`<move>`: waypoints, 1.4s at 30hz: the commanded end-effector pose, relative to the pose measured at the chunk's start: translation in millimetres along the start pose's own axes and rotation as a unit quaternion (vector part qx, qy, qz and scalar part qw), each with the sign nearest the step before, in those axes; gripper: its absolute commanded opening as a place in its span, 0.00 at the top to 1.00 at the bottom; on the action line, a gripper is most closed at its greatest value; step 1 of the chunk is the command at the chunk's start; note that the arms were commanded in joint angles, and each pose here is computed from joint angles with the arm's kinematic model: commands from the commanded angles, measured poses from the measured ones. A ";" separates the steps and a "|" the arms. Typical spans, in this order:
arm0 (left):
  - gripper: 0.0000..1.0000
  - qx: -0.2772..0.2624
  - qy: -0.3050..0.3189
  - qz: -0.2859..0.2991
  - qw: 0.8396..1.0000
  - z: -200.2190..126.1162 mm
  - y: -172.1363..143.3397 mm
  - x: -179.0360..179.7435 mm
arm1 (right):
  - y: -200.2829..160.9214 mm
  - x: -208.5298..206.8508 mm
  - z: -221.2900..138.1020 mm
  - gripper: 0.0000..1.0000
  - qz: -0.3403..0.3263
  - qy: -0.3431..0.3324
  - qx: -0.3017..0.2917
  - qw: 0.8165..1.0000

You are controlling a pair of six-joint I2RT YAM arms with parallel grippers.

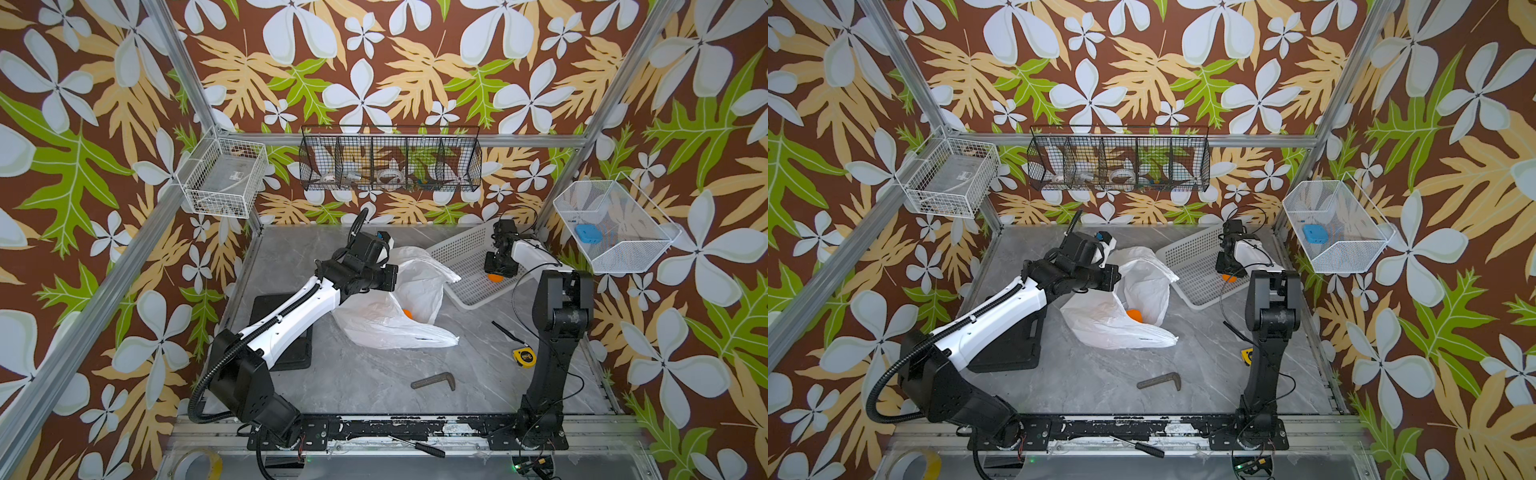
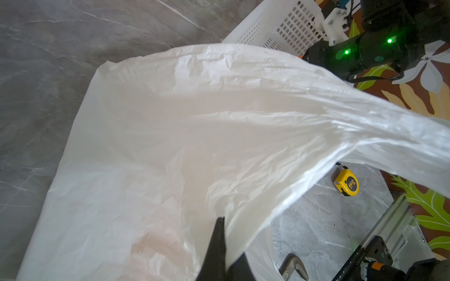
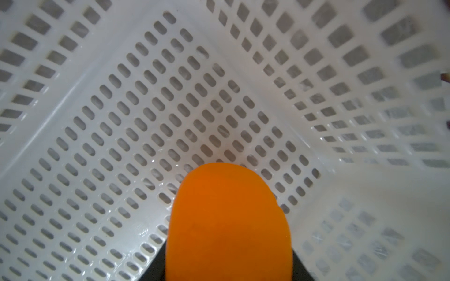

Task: Place the oranges into plastic bags & tie knots
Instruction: Pick up the orange from the basket, then place the orange in the plastic bag.

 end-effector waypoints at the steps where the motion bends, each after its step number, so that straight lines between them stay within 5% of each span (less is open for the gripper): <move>1: 1.00 -0.009 -0.004 0.001 1.000 -2.9 5.0 -3.4 | 10.4 14.3 -32.2 0.63 -0.014 0.040 -0.040 0.998; 7: 1.00 -0.013 -0.003 0.004 1.000 -4.4 9.3 -5.0 | -14.9 62.0 -132.2 0.63 -0.057 0.134 -0.140 0.979; 14: 1.00 -0.016 -0.005 0.007 1.000 -5.4 12.3 -7.4 | -122.3 80.1 -174.8 0.66 -0.073 0.155 -0.157 0.973; 19: 1.00 -0.014 -0.013 0.008 1.000 -5.7 12.9 -10.8 | -171.7 148.3 -221.0 0.68 -0.144 0.287 -0.243 0.915; 23: 1.00 -0.011 -0.016 0.007 1.000 -6.9 11.4 -11.7 | -163.7 193.6 -260.5 0.68 -0.153 0.351 -0.322 0.866; 30: 1.00 -0.011 -0.014 0.007 1.000 -8.6 9.7 -10.3 | -136.5 264.1 -268.2 0.69 -0.173 0.393 -0.359 0.829; 31: 1.00 -0.011 -0.013 0.006 1.000 -8.9 9.6 -9.8 | -130.9 265.7 -261.6 0.63 -0.161 0.382 -0.363 0.835; 34: 1.00 -0.014 -0.010 0.005 1.000 -9.4 10.5 -9.0 | -126.4 266.5 -256.7 0.06 -0.154 0.372 -0.369 0.838; 35: 1.00 -0.014 -0.010 0.005 1.000 -9.7 10.3 -8.9 | -128.0 264.5 -257.9 0.00 -0.156 0.372 -0.369 0.837; 42: 1.00 -0.015 -0.011 0.009 1.000 -8.6 9.1 -8.1 | -141.5 210.2 -273.4 0.00 -0.155 0.316 -0.405 0.844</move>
Point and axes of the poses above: each gripper's point midway between its finger pads, its own z axis out along the fingers, its own x axis along the line the jaws close on, y = z × x, the point moved 1 cm from there along -z, back along the fingers, and after that the axes turned 11 degrees about -z, right-handed, at the moved point
